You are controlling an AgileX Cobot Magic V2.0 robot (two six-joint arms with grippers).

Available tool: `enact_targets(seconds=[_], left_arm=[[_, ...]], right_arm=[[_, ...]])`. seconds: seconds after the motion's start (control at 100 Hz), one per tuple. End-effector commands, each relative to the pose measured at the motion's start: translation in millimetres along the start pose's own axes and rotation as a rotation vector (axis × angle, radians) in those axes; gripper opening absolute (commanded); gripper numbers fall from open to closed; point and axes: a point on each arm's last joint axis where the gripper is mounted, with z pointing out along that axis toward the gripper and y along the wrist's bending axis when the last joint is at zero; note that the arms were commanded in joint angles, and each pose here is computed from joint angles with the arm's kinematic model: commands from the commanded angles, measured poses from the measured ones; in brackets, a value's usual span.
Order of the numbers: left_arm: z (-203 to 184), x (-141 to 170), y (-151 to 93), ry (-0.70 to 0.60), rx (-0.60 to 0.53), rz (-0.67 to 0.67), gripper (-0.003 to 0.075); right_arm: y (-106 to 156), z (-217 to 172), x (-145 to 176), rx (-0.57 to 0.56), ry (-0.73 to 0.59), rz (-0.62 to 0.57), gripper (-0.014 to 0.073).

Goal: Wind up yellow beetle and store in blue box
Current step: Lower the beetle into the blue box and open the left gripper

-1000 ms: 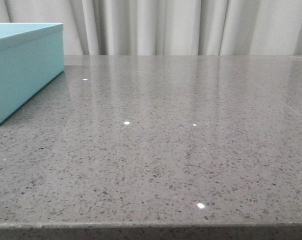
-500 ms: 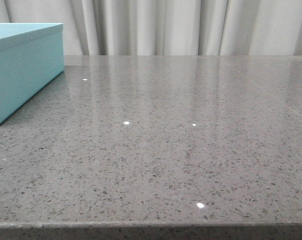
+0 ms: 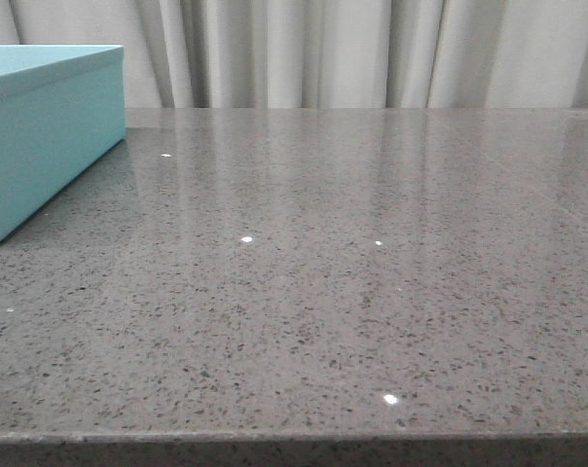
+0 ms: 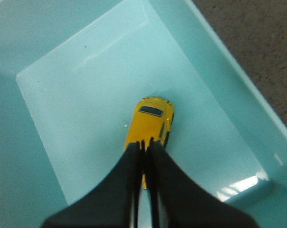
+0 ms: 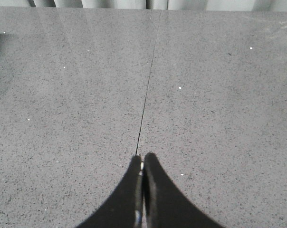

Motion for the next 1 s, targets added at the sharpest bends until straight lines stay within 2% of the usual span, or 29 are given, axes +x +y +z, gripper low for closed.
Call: enact_targets(seconds=[0.0, 0.27, 0.56, 0.68, 0.99], left_arm=[[-36, 0, -7, -0.185, -0.022, -0.041, -0.0019], [-59, 53, -37, -0.421, -0.039, -0.128, -0.0019], [-55, 129, -73, -0.534, -0.02, -0.226, -0.0019], [-54, 157, -86, -0.562, -0.009, -0.242, -0.0019], [-65, 205, -108, -0.699, -0.029, -0.258, -0.0019]], right_arm=[[-1, -4, -3, -0.018, -0.122, -0.033, -0.0068], [-6, -6, 28, -0.051, -0.199, -0.037, -0.0068], [-12, -1, 57, -0.054, -0.215, -0.05, -0.0068], [-13, -2, 65, -0.072, -0.263, -0.051, -0.0068], [-19, -11, 83, -0.075, -0.364, -0.067, -0.0068]])
